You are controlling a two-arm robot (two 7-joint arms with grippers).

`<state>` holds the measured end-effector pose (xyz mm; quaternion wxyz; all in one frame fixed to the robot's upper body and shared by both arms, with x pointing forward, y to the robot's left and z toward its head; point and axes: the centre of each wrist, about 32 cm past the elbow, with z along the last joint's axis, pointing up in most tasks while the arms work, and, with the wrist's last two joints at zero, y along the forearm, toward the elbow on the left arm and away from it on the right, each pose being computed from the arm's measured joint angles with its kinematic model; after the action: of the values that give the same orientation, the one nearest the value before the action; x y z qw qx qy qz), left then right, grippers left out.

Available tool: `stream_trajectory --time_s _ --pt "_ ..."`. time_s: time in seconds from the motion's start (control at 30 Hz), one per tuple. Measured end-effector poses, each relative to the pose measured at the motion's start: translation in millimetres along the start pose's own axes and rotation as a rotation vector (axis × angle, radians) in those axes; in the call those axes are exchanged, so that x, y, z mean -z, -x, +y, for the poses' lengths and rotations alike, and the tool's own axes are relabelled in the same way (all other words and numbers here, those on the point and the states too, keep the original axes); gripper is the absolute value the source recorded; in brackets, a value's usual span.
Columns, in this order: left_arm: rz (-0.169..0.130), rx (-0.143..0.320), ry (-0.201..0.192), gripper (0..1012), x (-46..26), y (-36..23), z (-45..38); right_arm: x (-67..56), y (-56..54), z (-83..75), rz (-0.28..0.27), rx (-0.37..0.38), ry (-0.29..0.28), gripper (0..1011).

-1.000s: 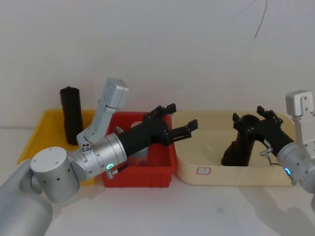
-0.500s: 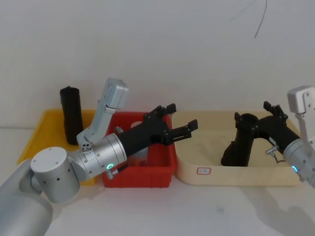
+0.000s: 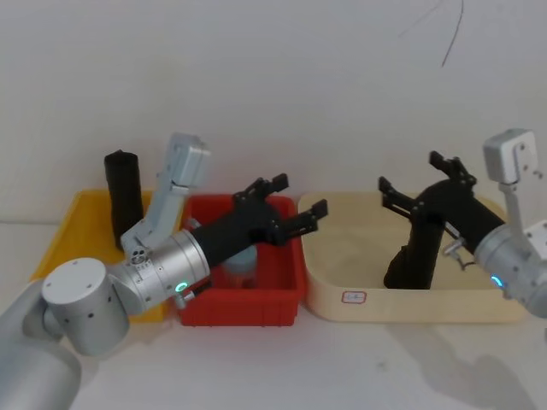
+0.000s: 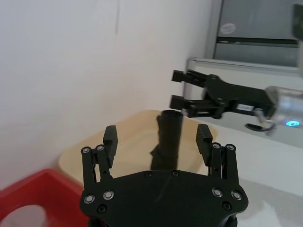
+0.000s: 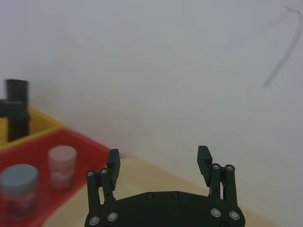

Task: Pick up the garbage bag with the one hand and transfer it to the other hand.

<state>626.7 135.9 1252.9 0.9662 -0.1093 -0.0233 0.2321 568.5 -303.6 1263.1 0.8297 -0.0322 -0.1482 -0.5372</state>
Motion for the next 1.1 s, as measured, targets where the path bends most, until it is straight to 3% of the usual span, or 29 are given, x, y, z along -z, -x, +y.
stream_trajectory --time_s 0.3,0.67,1.1 --pt "-0.047 -0.097 0.026 1001 -6.2 -2.1 15.2 -12.3 20.0 9.6 0.006 -0.096 -0.047 1002" --pt "-0.126 -0.251 0.073 1001 -18.4 -4.5 39.8 -20.7 41.9 25.7 0.031 -0.212 -0.078 1001" --pt "-0.268 -0.427 0.108 1001 -32.7 -2.7 65.2 -21.9 67.6 49.9 0.086 -0.341 -0.082 1001"
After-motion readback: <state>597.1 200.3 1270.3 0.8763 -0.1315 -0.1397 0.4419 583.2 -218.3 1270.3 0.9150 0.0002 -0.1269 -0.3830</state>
